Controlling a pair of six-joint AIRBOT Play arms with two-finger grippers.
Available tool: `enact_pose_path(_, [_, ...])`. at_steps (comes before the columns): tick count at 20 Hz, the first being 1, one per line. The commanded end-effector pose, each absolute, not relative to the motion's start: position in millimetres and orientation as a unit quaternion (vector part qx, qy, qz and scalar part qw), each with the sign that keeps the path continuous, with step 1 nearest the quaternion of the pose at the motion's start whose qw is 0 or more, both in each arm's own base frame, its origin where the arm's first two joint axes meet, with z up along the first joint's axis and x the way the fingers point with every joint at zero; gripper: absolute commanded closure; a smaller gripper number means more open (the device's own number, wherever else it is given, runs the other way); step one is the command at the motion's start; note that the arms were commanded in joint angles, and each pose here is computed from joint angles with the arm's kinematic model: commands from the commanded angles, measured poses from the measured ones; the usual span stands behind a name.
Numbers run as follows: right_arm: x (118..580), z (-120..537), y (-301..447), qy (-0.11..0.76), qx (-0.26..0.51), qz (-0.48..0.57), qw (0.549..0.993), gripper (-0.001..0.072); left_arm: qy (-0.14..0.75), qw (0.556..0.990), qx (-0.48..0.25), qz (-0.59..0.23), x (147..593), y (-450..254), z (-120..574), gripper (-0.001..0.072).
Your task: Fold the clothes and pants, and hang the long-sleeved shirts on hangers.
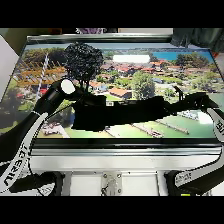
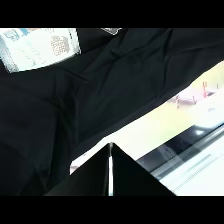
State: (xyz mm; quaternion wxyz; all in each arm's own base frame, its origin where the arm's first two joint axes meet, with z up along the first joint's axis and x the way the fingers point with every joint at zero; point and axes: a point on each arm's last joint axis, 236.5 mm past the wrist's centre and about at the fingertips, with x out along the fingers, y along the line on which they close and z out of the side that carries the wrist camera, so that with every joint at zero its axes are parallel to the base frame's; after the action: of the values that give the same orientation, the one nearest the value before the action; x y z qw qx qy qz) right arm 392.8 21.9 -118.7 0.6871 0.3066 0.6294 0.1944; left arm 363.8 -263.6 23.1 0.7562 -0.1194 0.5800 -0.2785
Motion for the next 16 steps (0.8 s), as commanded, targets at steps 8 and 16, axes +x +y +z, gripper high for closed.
enact_pose_path(8, [386, -48, 13, 0.634, 0.203, 0.194, 0.72, 0.0685, 0.617, 0.726, -0.127, -0.278, 349, -296, -11, 0.0684])
enact_pose_path(16, [374, 55, 56, 0.614, 0.069, 0.184, 0.765, 0.0684, 0.628, 0.693, -0.091, -0.342, 358, -409, -65, 0.0683])
